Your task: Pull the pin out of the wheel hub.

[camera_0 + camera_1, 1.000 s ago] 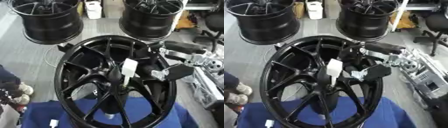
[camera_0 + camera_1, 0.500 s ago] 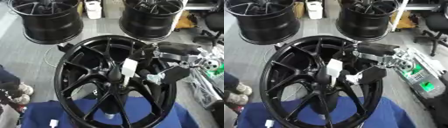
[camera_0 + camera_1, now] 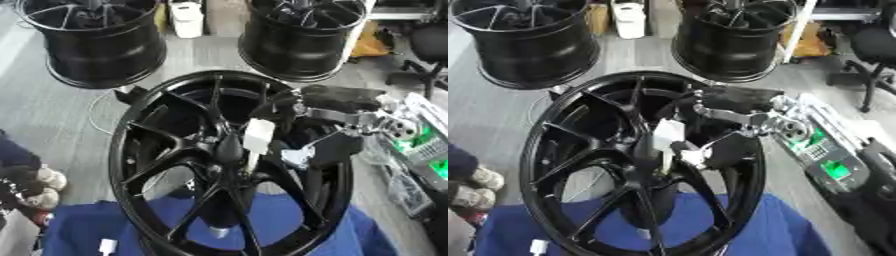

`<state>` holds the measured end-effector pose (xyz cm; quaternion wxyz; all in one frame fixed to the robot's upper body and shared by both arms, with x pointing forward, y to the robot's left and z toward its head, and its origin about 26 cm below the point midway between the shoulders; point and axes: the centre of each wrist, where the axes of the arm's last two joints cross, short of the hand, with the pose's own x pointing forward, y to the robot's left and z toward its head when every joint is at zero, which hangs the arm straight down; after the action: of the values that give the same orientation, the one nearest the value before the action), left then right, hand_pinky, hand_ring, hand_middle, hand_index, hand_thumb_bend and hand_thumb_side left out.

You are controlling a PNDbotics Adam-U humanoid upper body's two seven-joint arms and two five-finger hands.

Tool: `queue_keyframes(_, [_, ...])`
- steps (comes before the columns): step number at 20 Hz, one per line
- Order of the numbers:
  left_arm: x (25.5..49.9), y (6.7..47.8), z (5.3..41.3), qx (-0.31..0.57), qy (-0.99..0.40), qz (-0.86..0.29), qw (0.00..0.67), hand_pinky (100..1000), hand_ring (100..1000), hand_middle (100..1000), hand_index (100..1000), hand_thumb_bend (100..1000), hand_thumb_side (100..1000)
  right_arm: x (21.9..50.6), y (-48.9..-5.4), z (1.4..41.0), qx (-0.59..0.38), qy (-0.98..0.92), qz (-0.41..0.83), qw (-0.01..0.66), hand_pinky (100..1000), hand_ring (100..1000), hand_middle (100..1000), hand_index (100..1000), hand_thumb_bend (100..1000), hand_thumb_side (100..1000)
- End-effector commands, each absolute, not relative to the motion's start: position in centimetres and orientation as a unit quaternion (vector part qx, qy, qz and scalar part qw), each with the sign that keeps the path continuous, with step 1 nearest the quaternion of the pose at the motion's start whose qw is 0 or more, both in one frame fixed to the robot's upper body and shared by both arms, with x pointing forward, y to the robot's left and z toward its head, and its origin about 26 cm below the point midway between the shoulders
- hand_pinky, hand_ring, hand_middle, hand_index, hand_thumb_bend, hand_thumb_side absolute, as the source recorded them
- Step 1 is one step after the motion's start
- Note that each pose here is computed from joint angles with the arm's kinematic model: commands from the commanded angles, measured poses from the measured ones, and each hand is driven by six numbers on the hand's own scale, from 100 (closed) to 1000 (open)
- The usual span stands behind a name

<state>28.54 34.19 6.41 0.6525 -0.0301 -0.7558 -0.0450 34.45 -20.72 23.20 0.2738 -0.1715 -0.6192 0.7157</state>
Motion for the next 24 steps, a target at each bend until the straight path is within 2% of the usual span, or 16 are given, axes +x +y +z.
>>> queue_keyframes(1, [28.6, 34.5, 7.1, -0.021, -0.759, -0.057, 0.648, 727, 643, 604, 686, 356, 779, 34.8, -20.9, 23.8, -0.193, -0.618, 0.714, 0.268, 638, 592, 825, 931, 100, 701])
queue_keyframes(11, [28.6, 34.5, 7.1, -0.022, -0.760, -0.057, 0.647, 727, 644, 604, 686, 354, 780, 35.6, -20.8, 23.3, -0.223, -0.608, 0.709, 0.279, 647, 599, 841, 938, 100, 692])
queue_keyframes(24, [28.7, 34.5, 7.1, -0.023, -0.760, -0.058, 0.647, 728, 645, 605, 686, 353, 781, 36.0, -20.1, 22.8, -0.225, -0.590, 0.724, 0.276, 649, 591, 846, 942, 100, 741])
